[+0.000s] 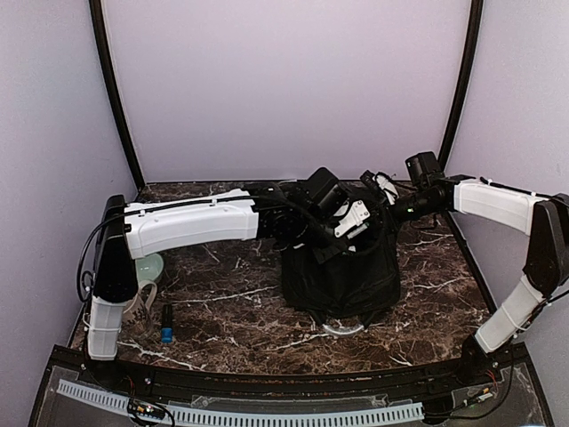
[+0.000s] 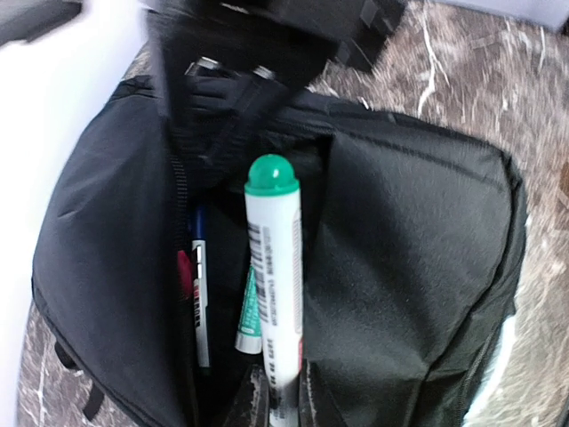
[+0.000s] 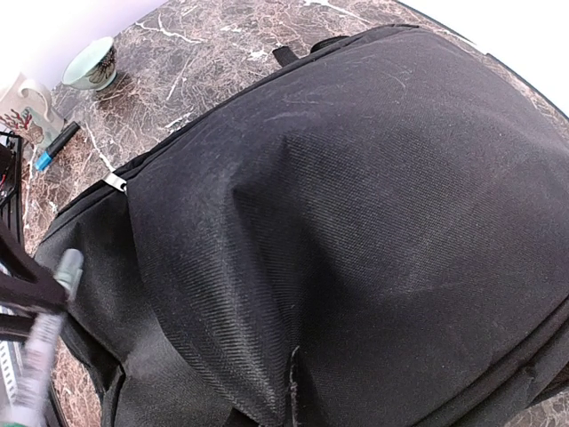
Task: Pack the student bag
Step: Place the stationery in the student bag.
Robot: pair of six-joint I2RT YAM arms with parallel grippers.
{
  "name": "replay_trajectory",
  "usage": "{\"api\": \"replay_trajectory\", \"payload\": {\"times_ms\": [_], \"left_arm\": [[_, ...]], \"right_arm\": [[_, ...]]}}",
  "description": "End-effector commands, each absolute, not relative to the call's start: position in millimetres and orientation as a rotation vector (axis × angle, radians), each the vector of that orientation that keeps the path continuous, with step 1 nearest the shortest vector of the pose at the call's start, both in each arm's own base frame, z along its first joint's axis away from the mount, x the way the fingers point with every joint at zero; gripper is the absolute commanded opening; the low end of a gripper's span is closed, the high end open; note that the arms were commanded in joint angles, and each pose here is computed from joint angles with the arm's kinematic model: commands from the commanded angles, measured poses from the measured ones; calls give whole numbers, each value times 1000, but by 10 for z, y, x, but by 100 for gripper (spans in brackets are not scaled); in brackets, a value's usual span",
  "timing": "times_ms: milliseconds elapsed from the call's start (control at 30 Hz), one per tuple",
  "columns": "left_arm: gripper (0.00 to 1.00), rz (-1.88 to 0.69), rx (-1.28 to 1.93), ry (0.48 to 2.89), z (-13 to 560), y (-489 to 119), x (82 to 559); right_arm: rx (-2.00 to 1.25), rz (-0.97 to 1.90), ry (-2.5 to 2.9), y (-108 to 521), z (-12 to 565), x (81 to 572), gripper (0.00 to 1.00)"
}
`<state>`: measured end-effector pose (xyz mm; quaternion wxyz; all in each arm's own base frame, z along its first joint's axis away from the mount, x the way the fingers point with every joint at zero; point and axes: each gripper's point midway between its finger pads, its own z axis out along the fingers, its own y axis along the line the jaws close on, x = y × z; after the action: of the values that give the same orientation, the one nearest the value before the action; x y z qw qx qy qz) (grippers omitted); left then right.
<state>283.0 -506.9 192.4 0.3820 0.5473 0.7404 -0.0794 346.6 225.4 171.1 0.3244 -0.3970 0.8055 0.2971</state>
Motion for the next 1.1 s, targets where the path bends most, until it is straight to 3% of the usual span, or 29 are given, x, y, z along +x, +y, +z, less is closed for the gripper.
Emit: {"api": "replay_trajectory", "payload": {"times_ms": [0, 533, 867, 1067], "left_arm": [[0, -157, 1554, 1781, 1802, -5125, 2781], [0, 33, 1735, 1614, 1089, -5464, 3029], [0, 392, 1609, 1533, 993, -5428, 3722], [0, 433, 1519, 1578, 1086, -5228, 4070]], "right_arm": [[-1067, 843, 1965, 2411, 2077, 3480, 0], [-1064, 836, 1971, 2401, 2064, 3484, 0], [-1087, 868, 1957, 2424, 2075, 3427, 0], [-1094, 877, 1940, 2431, 2129, 3396, 0]]}}
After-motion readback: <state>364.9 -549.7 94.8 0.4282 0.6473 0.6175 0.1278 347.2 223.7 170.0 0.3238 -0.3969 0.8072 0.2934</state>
